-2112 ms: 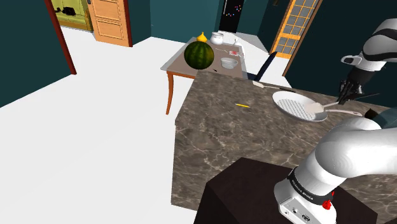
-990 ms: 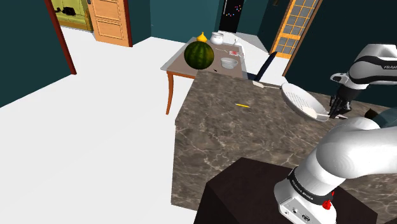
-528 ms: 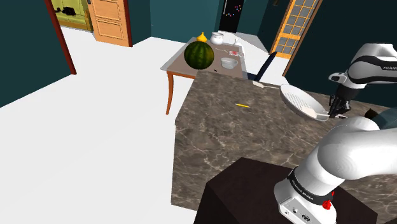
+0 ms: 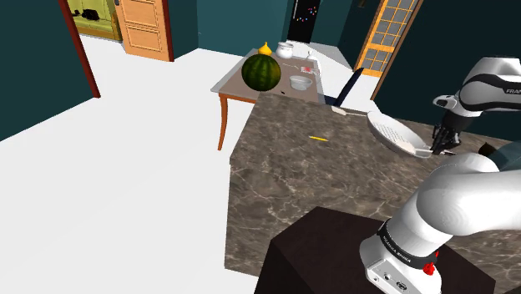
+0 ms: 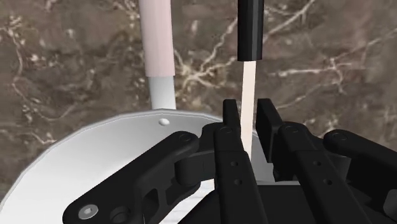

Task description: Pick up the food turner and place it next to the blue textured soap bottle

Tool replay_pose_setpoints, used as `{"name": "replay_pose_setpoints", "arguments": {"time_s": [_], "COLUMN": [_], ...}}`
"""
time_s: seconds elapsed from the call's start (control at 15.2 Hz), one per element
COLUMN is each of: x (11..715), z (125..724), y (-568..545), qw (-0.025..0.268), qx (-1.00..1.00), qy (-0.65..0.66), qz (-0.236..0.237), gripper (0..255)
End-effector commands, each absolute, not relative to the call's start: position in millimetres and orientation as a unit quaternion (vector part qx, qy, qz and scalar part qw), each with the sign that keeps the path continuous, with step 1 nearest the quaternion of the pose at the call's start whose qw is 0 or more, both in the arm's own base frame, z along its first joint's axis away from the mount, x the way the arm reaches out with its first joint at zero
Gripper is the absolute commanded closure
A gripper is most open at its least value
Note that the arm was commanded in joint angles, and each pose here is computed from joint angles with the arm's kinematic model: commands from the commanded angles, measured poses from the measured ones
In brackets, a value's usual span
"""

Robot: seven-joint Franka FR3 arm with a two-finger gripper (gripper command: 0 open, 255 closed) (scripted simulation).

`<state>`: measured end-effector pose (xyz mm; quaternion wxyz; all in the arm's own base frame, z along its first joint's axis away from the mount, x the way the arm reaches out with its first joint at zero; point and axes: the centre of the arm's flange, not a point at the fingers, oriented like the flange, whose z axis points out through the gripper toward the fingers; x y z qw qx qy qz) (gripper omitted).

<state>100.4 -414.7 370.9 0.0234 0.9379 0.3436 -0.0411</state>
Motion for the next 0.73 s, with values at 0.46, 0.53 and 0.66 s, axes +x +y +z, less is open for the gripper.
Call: {"name": "replay_pose_setpoints", "arguments": {"time_s": [0.46,0.53,0.66], "x": [106,106,106], "z": [400,400,400], "y": [-409,-409,-409], "qw": [0.012,0.012,0.012], "qx": [0.936,0.936,0.936], "qy": [0.350,0.350,0.350], "qz": [-0.031,-0.031,-0.031], "gripper": [0,0,0]}}
